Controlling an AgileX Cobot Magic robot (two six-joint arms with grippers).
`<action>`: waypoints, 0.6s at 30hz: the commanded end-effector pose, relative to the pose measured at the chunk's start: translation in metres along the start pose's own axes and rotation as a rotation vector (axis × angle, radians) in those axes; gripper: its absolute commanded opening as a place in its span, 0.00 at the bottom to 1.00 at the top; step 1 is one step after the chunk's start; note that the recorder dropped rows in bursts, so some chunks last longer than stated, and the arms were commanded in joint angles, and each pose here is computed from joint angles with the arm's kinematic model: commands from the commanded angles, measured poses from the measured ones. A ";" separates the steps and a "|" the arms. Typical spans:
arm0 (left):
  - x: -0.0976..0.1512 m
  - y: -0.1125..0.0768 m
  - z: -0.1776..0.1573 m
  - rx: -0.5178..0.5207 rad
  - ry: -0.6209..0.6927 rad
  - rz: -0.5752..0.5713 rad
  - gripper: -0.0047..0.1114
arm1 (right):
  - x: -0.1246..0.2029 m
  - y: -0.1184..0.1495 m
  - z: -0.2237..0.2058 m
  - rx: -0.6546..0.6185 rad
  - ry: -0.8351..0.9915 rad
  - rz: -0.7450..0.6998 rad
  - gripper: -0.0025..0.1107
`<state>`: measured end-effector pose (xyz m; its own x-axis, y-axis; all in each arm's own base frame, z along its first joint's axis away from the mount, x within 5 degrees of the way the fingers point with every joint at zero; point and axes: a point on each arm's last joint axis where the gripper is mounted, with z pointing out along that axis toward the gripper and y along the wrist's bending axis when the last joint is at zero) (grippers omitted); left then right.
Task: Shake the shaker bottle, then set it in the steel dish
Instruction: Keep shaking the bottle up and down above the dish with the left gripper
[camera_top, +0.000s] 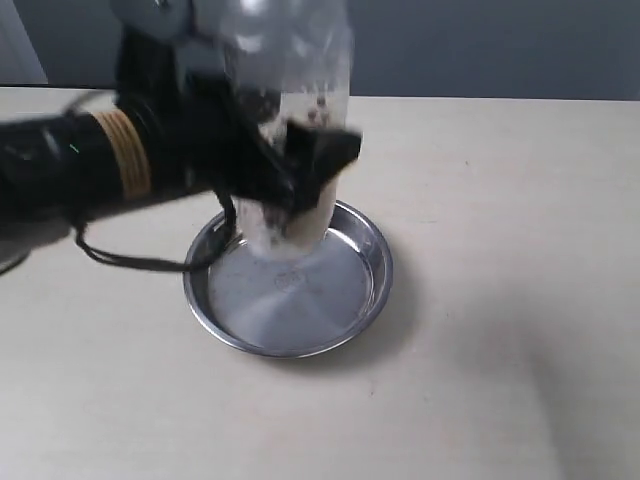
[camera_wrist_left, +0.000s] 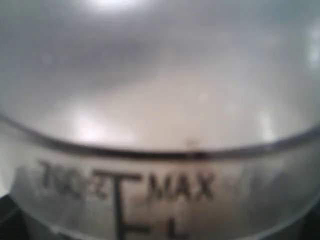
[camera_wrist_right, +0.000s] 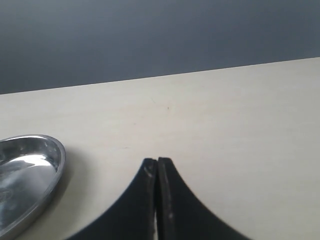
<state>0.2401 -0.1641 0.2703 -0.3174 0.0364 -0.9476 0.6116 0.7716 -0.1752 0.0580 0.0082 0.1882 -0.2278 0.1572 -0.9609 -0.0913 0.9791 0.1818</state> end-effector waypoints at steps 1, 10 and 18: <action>0.029 0.008 0.013 -0.025 0.103 -0.058 0.04 | -0.001 0.000 0.000 -0.003 -0.008 -0.006 0.01; 0.003 0.067 -0.015 -0.334 0.016 -0.255 0.04 | 0.000 0.000 0.000 -0.003 -0.005 -0.006 0.01; 0.021 0.003 0.002 -0.082 0.180 0.123 0.04 | 0.000 0.000 0.000 -0.003 -0.005 -0.006 0.01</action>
<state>0.2286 -0.1680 0.2544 -0.3564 0.2245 -0.9070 0.6173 0.7852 -0.0482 0.0580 0.0082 0.1882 -0.2278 0.1572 -0.9609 -0.0913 0.9791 0.1818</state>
